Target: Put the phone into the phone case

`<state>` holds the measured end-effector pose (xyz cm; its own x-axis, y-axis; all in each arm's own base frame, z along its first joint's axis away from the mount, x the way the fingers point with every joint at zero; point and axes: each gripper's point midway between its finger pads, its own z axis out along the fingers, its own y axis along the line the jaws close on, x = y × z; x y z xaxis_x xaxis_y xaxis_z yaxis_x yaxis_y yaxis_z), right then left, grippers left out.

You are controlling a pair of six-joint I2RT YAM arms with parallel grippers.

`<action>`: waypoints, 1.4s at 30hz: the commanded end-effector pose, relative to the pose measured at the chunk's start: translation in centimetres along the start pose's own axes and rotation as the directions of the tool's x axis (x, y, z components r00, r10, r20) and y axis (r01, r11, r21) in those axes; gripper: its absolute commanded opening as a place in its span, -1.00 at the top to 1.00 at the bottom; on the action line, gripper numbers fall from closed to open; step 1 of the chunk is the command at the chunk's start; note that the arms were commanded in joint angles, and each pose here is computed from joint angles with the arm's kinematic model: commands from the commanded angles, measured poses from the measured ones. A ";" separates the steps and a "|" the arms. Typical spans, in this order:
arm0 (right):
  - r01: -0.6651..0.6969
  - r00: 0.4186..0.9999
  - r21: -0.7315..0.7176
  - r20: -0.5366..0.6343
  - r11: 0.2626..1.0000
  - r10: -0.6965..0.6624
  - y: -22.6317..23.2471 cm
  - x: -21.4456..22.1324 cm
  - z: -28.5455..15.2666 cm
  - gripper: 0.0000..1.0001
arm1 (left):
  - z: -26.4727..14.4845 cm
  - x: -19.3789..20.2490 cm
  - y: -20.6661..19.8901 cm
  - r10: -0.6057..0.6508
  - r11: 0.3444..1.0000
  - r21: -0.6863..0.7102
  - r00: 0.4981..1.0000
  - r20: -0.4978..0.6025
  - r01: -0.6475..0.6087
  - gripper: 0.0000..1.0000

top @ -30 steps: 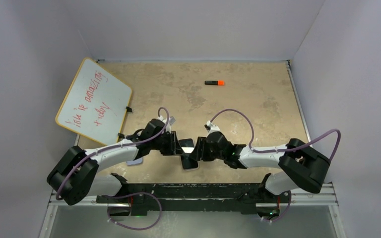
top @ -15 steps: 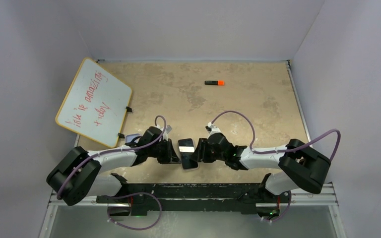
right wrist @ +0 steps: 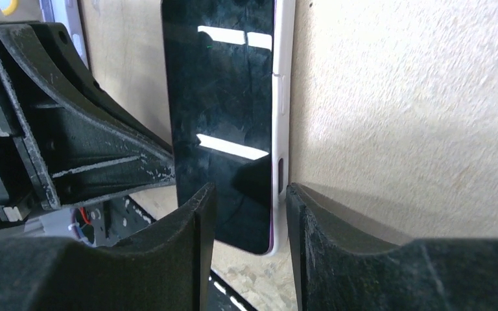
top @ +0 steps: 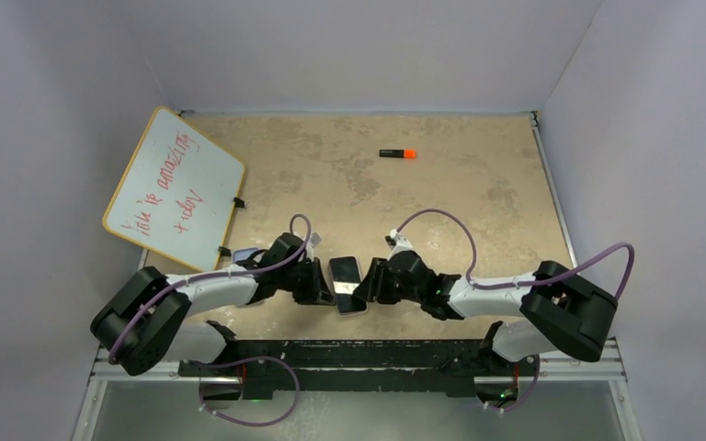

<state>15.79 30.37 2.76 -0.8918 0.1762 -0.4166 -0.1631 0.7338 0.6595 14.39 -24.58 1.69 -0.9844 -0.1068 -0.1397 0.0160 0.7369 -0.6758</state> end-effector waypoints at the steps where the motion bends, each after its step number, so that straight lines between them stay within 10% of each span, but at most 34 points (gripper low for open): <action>1: -0.027 1.000 -0.048 -0.018 0.998 0.026 1.4 0.7 -1.4 0.08 | -1.0 -0.1 0.2 0.034 0.997 -0.067 0.999 0.033 -0.031 0.83; 16: 0.006 1.000 0.003 -0.003 1.000 -0.006 0.7 0.2 -1.3 -0.06 | -0.6 -3.6 -2.7 0.137 0.991 -0.016 0.982 0.133 -0.136 0.59; 28: -0.024 0.999 -0.029 -0.030 0.999 0.024 1.4 0.5 0.0 -0.14 | 1.5 -3.2 -0.8 0.139 0.988 -0.081 0.989 0.054 -0.134 0.98; 42: -0.223 0.974 -0.429 -0.053 0.875 0.222 6.9 -0.3 -1.2 -0.16 | 0.2 -0.3 -0.1 0.097 0.994 0.046 0.995 -0.015 -0.097 0.89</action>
<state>15.46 31.51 3.53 -0.9065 0.3167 -0.2792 -0.0743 0.5312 0.8439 16.59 -24.54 2.38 -0.9724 -0.0807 -0.2187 0.0897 0.7362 -0.6707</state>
